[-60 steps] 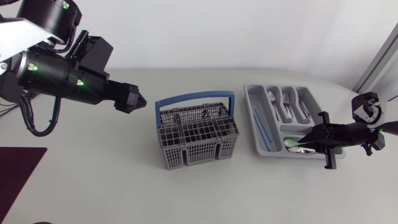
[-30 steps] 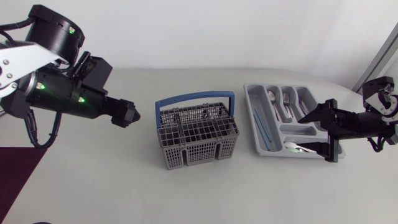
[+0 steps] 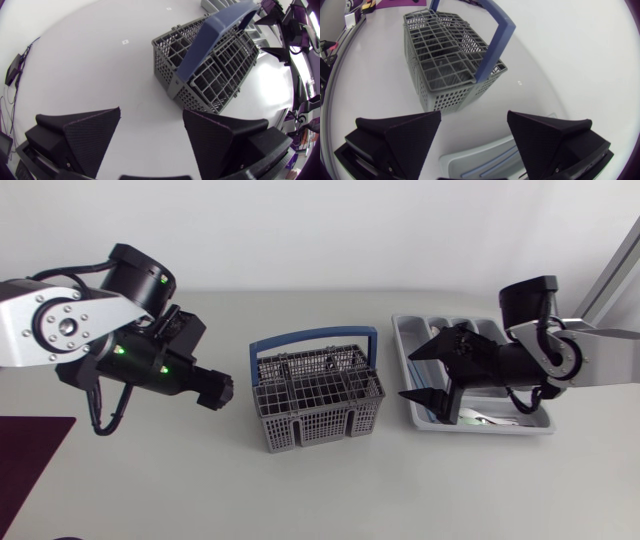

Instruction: Unload the cutlery basket into the drawer organizer.

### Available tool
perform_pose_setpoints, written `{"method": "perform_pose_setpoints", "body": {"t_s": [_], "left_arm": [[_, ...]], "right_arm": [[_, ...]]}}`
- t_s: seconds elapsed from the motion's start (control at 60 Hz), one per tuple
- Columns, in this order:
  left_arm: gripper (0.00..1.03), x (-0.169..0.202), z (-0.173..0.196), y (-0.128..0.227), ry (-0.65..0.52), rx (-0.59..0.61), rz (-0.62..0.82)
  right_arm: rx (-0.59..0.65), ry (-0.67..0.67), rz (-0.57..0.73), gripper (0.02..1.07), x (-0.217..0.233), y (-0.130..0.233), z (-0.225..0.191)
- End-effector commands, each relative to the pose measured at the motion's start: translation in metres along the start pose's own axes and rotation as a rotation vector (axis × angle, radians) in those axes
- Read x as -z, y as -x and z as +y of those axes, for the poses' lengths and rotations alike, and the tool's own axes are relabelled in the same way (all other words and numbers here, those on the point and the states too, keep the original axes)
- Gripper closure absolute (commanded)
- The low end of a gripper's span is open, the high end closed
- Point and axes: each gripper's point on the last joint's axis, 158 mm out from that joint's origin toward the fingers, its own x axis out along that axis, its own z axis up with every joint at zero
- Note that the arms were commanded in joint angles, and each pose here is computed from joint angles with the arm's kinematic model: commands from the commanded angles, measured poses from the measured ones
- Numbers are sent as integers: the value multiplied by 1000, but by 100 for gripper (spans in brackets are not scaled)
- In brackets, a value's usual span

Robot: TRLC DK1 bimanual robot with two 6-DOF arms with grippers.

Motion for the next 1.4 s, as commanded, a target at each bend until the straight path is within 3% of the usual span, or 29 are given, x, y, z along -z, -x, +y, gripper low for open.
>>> {"method": "perform_pose_setpoints", "body": {"t_s": [0.0,0.1,0.15,0.267,0.383,0.733,1.117,1.383], "left_arm": [[13,4,-4,-15,-25,3,40],[28,5,-8,-25,-35,7,61],[44,5,-10,-32,-39,10,71],[67,5,-15,-46,-49,19,102],[79,-1,-21,-56,-60,26,105],[79,-31,-12,-68,-44,12,62],[79,-43,37,-79,18,-40,60],[79,-34,73,-68,46,-77,55]], "right_arm": [[-47,-93,32,29,6,-19,18],[-55,-120,35,46,4,-29,18],[-52,-141,47,57,6,-34,16],[-68,-168,54,76,6,-41,19],[-88,-175,49,87,1,-43,28],[-127,-124,49,88,-33,-61,58],[-53,-152,72,88,-48,-97,30],[14,-167,112,88,-25,-75,17]]}}
